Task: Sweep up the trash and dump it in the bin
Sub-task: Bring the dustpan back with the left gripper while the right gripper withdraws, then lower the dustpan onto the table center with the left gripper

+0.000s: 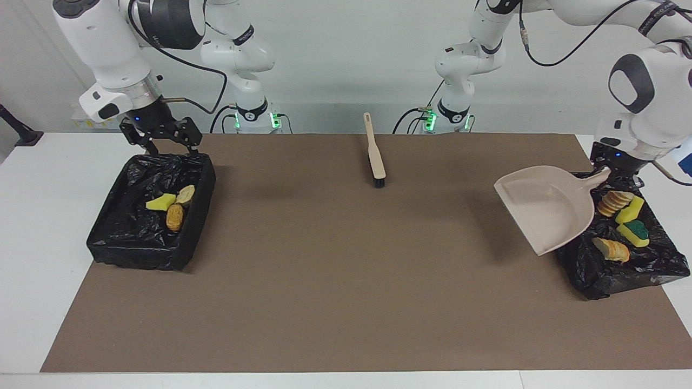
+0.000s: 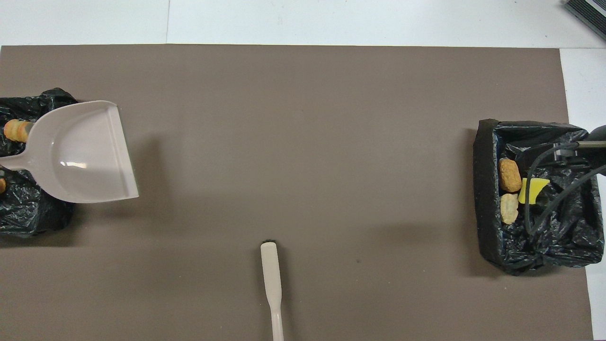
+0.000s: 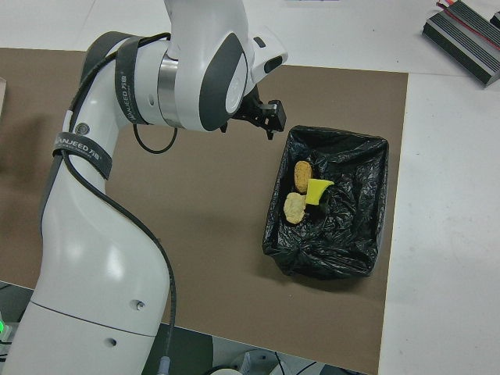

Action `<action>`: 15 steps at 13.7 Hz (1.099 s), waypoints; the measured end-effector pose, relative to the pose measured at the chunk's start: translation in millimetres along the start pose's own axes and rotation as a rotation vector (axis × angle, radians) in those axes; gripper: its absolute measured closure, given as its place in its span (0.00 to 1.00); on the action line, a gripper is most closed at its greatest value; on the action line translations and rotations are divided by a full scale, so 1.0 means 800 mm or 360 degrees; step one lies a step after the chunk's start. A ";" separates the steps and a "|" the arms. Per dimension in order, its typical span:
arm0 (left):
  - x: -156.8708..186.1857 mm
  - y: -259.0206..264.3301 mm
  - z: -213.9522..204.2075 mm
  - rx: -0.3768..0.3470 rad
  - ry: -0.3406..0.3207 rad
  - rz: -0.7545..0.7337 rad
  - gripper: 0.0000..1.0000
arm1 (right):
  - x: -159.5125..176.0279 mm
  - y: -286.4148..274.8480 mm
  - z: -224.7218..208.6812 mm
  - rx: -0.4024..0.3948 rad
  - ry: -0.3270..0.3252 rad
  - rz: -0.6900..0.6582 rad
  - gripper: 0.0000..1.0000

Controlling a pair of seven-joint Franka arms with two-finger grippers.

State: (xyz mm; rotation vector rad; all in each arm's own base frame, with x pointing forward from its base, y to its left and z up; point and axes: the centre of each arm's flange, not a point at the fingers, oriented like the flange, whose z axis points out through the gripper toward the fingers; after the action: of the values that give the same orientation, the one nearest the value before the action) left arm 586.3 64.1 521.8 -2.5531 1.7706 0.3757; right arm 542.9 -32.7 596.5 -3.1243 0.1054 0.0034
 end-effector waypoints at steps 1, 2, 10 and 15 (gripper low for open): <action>0.019 0.019 0.004 -0.0047 0.0029 -0.0127 0.67 | -0.002 -0.001 -0.003 0.0000 -0.0009 0.0010 0.00; 0.038 0.038 0.007 -0.0094 0.0059 -0.0250 0.67 | -0.005 -0.001 -0.007 0.0000 -0.0035 0.0016 0.00; 0.260 0.193 0.011 -0.0335 0.0144 -0.1197 0.67 | -0.015 0.000 -0.028 0.0000 -0.0075 0.0028 0.00; 0.395 0.258 0.058 -0.0293 0.0358 -0.1634 0.67 | -0.011 0.000 -0.032 -0.0010 -0.0031 0.0027 0.00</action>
State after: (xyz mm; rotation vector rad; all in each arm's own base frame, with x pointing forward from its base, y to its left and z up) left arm 490.9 -294.5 439.0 -3.2616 0.2563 0.2057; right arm 533.9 -32.7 622.4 -3.1286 0.1314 0.0339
